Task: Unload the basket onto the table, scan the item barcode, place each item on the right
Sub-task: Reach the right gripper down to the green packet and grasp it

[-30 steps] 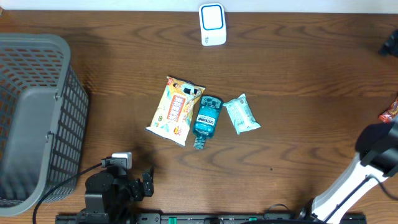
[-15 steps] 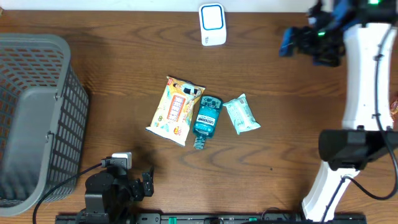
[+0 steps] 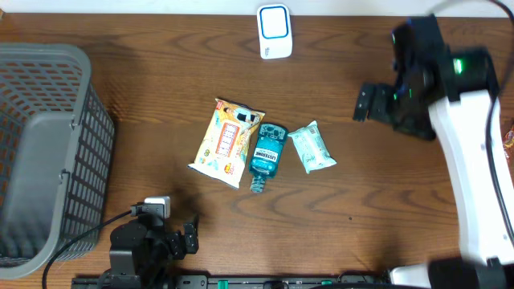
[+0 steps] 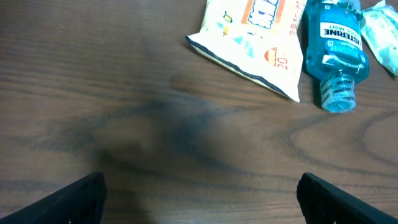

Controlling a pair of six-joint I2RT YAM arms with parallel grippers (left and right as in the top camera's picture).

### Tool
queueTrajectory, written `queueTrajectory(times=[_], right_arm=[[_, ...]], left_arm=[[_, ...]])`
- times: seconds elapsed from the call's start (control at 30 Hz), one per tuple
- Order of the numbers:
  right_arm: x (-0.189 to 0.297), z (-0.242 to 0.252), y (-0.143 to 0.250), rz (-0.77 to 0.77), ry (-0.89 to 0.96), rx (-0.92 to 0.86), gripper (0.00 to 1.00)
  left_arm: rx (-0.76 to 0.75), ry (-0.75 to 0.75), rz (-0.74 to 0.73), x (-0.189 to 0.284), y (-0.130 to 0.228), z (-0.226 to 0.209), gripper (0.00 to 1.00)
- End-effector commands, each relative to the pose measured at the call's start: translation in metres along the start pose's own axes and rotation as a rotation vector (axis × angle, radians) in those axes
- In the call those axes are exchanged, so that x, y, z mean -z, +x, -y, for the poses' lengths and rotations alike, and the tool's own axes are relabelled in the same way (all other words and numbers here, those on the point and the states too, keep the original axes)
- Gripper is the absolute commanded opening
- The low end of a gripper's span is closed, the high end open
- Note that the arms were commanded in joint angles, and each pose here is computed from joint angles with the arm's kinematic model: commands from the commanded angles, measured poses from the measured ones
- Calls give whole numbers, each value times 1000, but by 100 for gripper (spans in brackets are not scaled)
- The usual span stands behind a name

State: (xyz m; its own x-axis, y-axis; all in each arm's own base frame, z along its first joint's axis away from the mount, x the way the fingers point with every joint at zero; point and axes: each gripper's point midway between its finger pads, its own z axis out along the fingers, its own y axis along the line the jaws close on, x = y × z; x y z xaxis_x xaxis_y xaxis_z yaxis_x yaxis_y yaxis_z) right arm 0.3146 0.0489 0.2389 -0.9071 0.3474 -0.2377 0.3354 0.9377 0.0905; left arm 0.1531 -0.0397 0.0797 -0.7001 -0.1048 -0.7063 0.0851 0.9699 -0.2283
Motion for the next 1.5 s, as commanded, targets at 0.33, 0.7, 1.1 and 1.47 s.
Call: queueTrajectory(times=[0.33, 0.7, 1.1, 1.47], right_arm=[[-181, -69, 81, -148, -375, -397, 85], [-203, -41, 82, -70, -251, -510, 89], [-243, -31, 98, -101, -209, -578, 86], [-279, -31, 133, -255, -184, -467, 20]], left_arm=[[10, -7, -38, -2, 10, -2, 98], [10, -7, -38, -2, 10, -2, 98], [10, -7, -38, -2, 10, -2, 98], [10, -7, -38, -2, 10, -2, 98]])
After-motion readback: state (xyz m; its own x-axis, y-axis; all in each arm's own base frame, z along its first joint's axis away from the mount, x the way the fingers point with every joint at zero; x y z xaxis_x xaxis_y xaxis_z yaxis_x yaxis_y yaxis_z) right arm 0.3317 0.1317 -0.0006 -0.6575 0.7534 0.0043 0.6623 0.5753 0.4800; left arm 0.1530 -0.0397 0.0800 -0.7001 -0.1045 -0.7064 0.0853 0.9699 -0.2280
